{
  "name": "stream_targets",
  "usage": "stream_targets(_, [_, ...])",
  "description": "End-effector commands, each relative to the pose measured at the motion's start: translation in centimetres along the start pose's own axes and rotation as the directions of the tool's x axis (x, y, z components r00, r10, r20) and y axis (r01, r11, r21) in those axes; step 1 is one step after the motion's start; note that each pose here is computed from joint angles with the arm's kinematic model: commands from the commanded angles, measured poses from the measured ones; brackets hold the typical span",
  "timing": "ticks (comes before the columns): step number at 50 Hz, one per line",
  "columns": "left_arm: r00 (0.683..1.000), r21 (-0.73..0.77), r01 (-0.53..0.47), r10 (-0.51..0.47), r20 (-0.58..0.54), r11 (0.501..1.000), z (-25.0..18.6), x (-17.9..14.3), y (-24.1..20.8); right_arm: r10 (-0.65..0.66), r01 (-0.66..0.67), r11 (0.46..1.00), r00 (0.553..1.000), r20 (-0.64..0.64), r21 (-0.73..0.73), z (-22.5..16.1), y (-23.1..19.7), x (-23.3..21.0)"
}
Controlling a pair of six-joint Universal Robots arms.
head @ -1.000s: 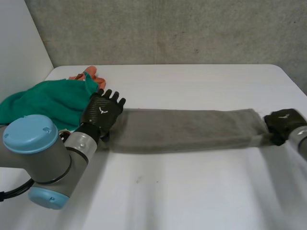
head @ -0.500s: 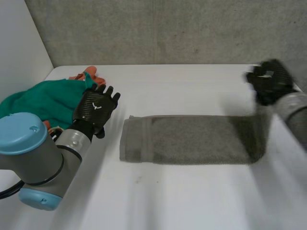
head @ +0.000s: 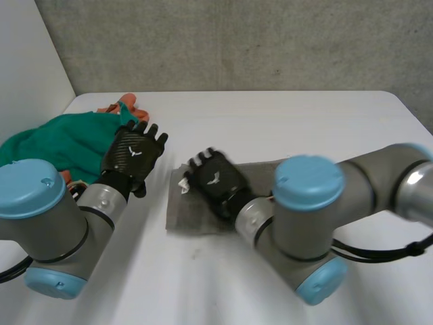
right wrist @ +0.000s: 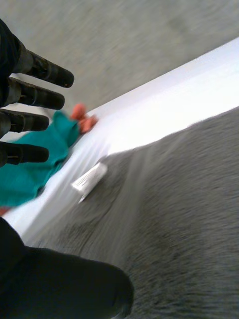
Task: Fold the laundry.
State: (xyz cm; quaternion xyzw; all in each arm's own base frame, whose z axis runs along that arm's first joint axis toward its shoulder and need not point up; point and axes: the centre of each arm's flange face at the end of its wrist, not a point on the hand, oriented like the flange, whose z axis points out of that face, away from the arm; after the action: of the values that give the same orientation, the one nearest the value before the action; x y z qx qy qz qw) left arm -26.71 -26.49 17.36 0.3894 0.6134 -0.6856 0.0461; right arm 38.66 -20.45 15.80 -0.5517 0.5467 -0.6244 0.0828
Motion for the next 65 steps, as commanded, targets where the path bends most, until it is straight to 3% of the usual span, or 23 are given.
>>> stream_targets(1, [1.000, 0.041, 0.013, -0.012, -0.014, 0.999, 0.1, 0.6, -1.3, 0.292, -0.321, 0.942, 0.927, -0.236, -0.094, -4.5, 3.3, 9.1])
stream_targets(11, [0.997, 0.080, 0.065, -0.062, -0.038, 0.995, 0.0, 1.5, -2.6, 0.413, -0.457, 0.849, 0.887, -0.208, -0.265, -7.0, 10.5, 7.9])
stream_targets(13, [0.997, 0.085, 0.065, -0.061, -0.047, 0.994, -0.1, 1.8, -2.8, 0.393, -0.438, 0.837, 0.898, -0.196, -0.328, -6.9, 12.3, 7.2])
stream_targets(18, [0.997, 0.078, 0.065, -0.061, -0.056, 0.995, -0.3, 2.0, -2.7, 0.275, -0.330, 0.874, 0.941, -0.197, -0.357, -6.9, 12.9, 7.8])
stream_targets(23, [0.997, 0.072, 0.066, -0.062, -0.056, 0.995, -0.6, 1.8, -2.8, 0.145, -0.233, 0.922, 0.948, -0.282, -0.308, -6.4, 10.9, 10.3])
stream_targets(27, [0.997, 0.070, 0.065, -0.062, -0.046, 0.995, -0.8, 1.1, -3.2, 0.089, -0.140, 0.978, 0.951, -0.297, -0.154, -5.1, 5.1, 10.8])
stream_targets(35, [0.996, 0.045, 0.089, -0.088, -0.003, 0.995, -0.8, -0.8, -3.0, -0.014, 0.014, 1.000, 0.998, -0.058, 0.003, -1.8, -1.5, 2.4])
stream_targets(42, [0.991, 0.032, 0.132, -0.133, 0.026, 0.991, -0.5, -1.9, -2.5, -0.110, 0.106, 0.993, 0.988, 0.105, 0.049, -1.1, -1.6, -2.7])
stream_targets(46, [0.987, 0.044, 0.155, -0.156, 0.026, 0.987, -0.3, -2.0, -2.8, -0.030, 0.023, 0.998, 0.993, 0.111, 0.059, -1.2, -2.1, -2.4])
stream_targets(50, [0.982, 0.070, 0.187, -0.189, 0.021, 0.980, -0.1, -2.0, -3.5, 0.202, -0.204, 0.979, 0.978, 0.053, 0.031, -1.2, -1.6, 0.4])
stream_targets(51, [0.979, 0.086, 0.202, -0.204, 0.016, 0.976, 0.1, -2.0, -4.0, 0.309, -0.309, 0.951, 0.951, -0.003, 0.031, -1.3, -1.2, 2.8])
stream_targets(54, [0.971, 0.123, 0.237, -0.237, -0.013, 0.964, 0.1, -1.3, -5.4, 0.455, -0.452, 0.890, 0.887, -0.084, 0.050, -2.0, -0.7, 6.4])
stream_targets(56, [0.962, 0.158, 0.273, -0.267, -0.055, 0.949, 0.1, -0.3, -6.7, 0.567, -0.565, 0.823, 0.815, -0.120, 0.053, -2.9, -0.1, 8.1])
stream_targets(59, [0.942, 0.157, 0.328, -0.310, -0.128, 0.932, 0.4, 1.9, -7.6, 0.633, -0.635, 0.772, 0.759, -0.152, 0.044, -3.3, 1.0, 9.1])
stream_targets(65, [0.902, 0.066, 0.386, -0.362, -0.235, 0.920, 1.0, 5.6, -7.6, 0.638, -0.654, 0.755, 0.747, -0.188, -0.038, -3.4, 2.9, 9.4])
